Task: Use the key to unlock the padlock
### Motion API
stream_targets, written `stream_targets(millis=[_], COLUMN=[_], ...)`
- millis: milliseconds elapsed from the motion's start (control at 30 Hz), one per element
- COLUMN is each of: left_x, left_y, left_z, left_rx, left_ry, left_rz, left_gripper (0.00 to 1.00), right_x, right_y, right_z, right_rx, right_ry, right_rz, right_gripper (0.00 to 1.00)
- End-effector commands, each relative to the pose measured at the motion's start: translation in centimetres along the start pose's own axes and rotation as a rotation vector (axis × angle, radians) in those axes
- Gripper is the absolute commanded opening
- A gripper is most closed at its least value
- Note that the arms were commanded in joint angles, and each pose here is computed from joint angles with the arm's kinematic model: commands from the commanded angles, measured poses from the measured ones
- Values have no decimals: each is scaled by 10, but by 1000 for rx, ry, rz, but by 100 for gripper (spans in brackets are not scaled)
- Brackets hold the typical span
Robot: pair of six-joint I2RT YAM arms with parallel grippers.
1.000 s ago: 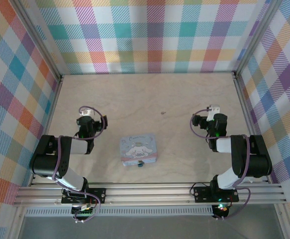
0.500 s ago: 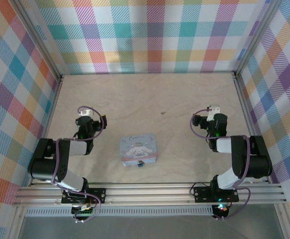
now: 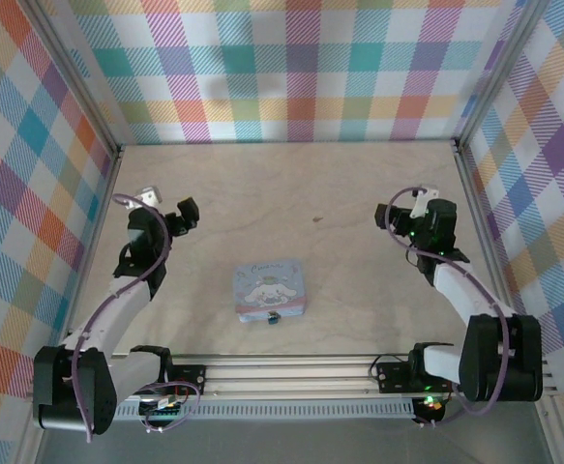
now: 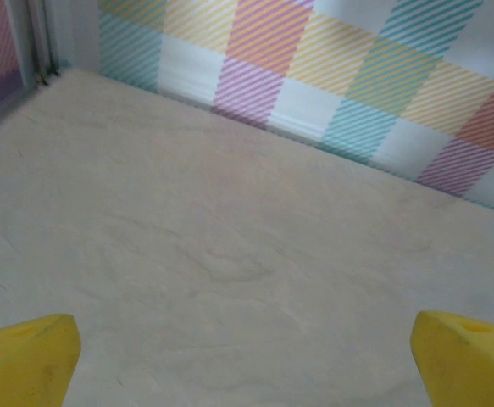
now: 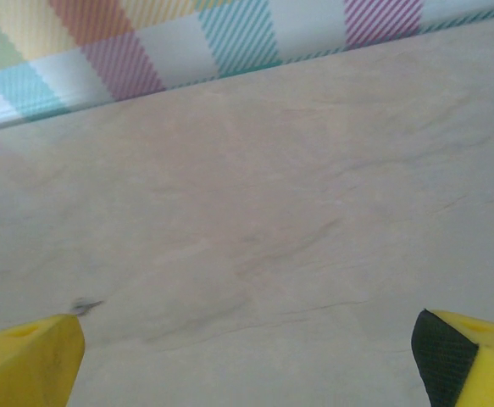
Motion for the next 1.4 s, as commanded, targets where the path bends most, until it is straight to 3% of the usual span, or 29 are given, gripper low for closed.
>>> stream_targets(millis=[0,200,433,600,900,1367], left_x=[22,47,78,100,132,143], left_y=[9,29,87,106,102,92], left_z=[-10,-34,-60,-77,-99,-116], left_rx=[94,250,365,425,466,529], left_ry=[190,335,327,309,301,325], left_rz=[224,473,718,870,969,995], left_gripper=[100,100,100,100,100,100], right_x=[18,52,125,159,192,205], right_y=[13,24,45,49,35,30], right_z=[23,78,118,137,165,177], right_rx=[-101,-259,-311,-317,-329,-380], right_ry=[-197,-250,-188,-145,-122,-136], right_rz=[221,474,786,927,1076,1110], right_gripper=[100,100,99,99,99,100])
Point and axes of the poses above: each hand's point on the last joint's axis, 136 mm out from that joint toward the fingers, its own y axis back along the fingers, its own z axis along the line the jaws close on, x = y × z, the point moved 7 cm from there along y, back along the fingers, and after that the axes turned 13 degrees about -y, right-handed, at the moved point
